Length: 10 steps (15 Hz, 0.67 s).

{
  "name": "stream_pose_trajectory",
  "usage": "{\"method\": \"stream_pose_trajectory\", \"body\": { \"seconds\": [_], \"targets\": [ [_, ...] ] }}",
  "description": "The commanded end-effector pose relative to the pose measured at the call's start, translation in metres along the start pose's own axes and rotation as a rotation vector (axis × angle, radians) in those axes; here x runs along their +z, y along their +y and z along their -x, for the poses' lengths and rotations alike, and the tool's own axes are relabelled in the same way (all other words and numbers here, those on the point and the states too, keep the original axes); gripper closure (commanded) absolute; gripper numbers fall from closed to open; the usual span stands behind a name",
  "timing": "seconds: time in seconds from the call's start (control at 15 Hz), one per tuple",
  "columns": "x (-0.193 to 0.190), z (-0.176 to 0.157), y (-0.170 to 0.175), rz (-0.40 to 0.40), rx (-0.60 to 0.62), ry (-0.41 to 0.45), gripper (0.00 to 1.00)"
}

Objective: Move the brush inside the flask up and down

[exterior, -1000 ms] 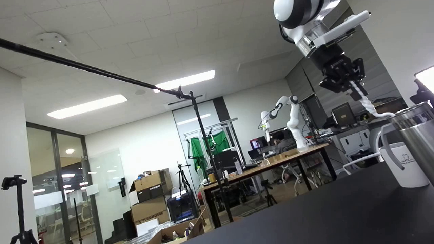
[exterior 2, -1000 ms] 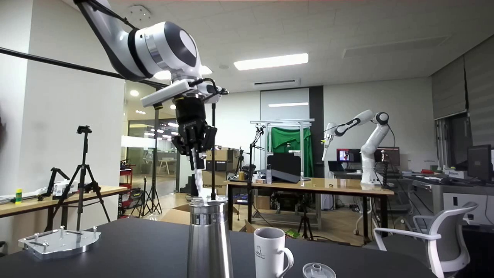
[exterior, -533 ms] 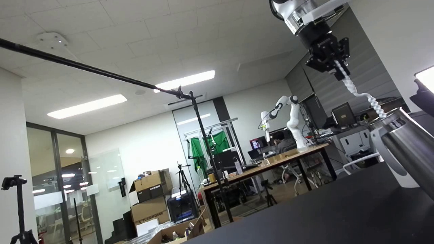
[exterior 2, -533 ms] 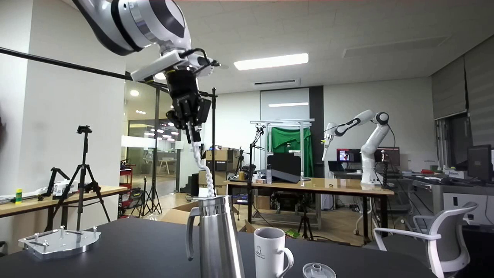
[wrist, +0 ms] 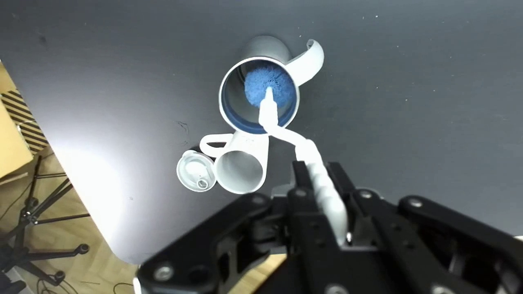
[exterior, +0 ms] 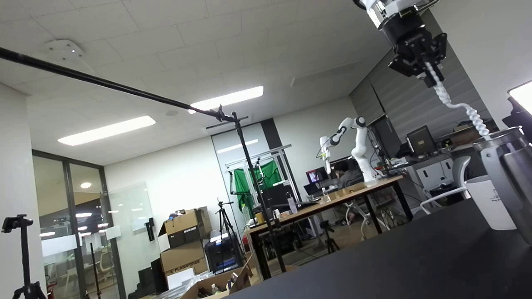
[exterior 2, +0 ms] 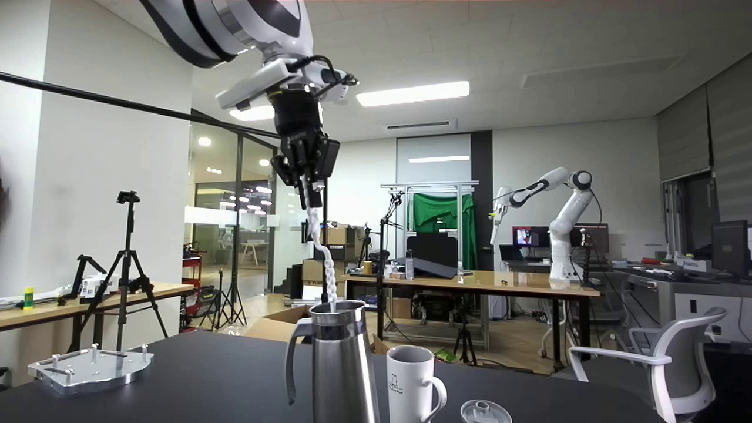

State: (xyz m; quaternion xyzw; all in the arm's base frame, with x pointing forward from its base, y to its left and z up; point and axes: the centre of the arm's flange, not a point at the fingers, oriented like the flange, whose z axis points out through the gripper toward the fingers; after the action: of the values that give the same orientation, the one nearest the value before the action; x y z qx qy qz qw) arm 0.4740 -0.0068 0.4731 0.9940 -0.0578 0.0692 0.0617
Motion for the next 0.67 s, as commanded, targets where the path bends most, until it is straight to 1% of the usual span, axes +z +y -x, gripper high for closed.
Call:
{"method": "stream_pose_trajectory", "body": {
  "seconds": [0.0, 0.27, 0.6],
  "targets": [
    [0.007, 0.001, 0.023, -0.016, 0.045, -0.001, 0.96],
    [0.021, 0.0, 0.038, -0.031, 0.076, -0.014, 0.96],
    [0.048, -0.002, 0.04, -0.037, 0.08, -0.027, 0.96]
  ]
}}
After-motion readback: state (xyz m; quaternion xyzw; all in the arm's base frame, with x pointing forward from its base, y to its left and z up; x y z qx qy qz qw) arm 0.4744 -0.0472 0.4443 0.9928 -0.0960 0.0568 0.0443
